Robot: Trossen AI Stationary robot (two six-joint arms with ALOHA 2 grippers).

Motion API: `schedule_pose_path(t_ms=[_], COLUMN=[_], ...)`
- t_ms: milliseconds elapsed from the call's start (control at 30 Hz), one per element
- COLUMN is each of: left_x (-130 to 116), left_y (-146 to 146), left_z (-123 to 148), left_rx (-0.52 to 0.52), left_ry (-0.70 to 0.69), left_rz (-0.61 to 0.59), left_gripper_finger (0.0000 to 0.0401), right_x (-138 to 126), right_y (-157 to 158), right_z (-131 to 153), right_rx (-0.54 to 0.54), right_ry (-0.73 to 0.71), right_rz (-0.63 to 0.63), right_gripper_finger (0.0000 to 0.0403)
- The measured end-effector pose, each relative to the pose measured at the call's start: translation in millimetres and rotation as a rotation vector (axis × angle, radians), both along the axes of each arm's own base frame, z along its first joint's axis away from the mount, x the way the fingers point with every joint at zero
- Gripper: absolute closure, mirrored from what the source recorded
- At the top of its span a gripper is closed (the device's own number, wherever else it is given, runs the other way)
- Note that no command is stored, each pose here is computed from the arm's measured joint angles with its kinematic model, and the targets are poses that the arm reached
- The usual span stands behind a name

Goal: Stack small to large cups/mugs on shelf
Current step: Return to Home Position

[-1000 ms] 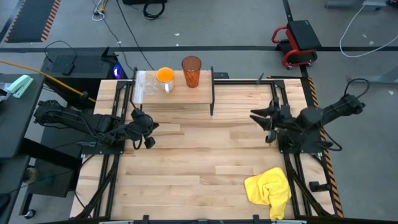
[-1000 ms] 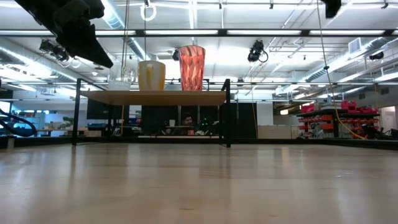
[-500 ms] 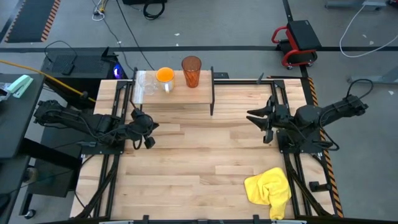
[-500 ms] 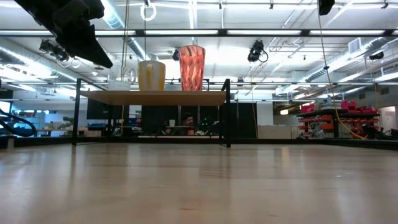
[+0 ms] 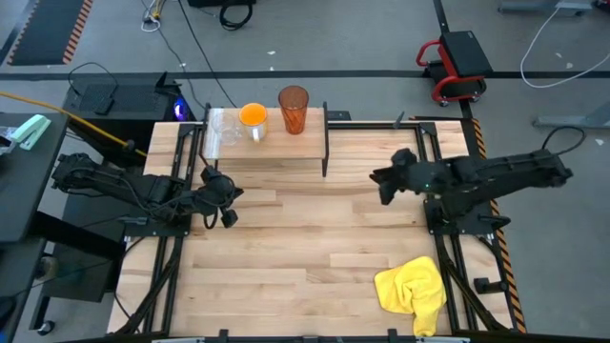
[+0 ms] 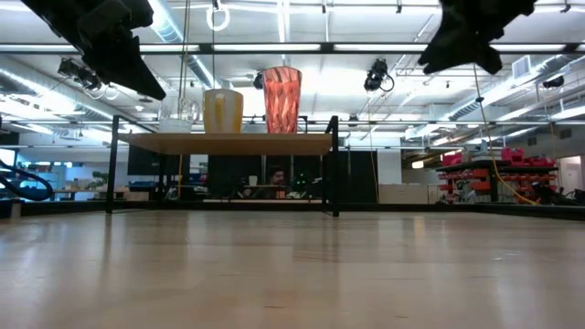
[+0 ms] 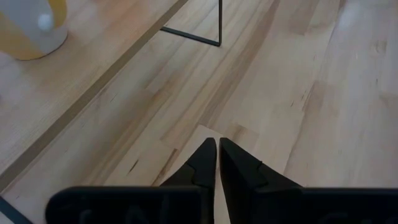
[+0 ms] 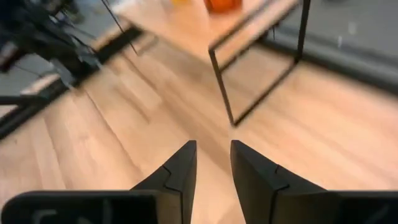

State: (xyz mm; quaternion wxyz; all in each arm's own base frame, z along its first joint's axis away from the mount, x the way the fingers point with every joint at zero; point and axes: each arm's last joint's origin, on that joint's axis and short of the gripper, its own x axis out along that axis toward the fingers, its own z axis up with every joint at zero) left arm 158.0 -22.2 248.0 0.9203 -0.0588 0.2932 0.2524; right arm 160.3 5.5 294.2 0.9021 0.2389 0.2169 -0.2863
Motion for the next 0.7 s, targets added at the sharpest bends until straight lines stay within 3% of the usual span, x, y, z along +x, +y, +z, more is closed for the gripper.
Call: schedule_pose_path(t_ms=[133,333,700], left_x=[0.0,0.0,0.0], left_y=[0.0,0.0,0.0], left_z=[0.0,0.0,0.0], left_rx=[-0.002,-0.005,-0.006], left_ry=[-0.001,-0.003,-0.003], left_rz=[0.001,0.004,0.004], left_gripper_finger=[0.0366,0.0363,0.0371], right_x=[18.7,45.2,63.8], right_y=[-6.7,-14.4,-14.2], right_z=[-3.5,-33.4,-58.7], right_rx=[0.104,0.250,0.277], right_ry=[0.122,0.332,0.458], right_rz=[-0.030,-0.012,-0.022], right_gripper_finger=[0.0297,0.0297,0.0297])
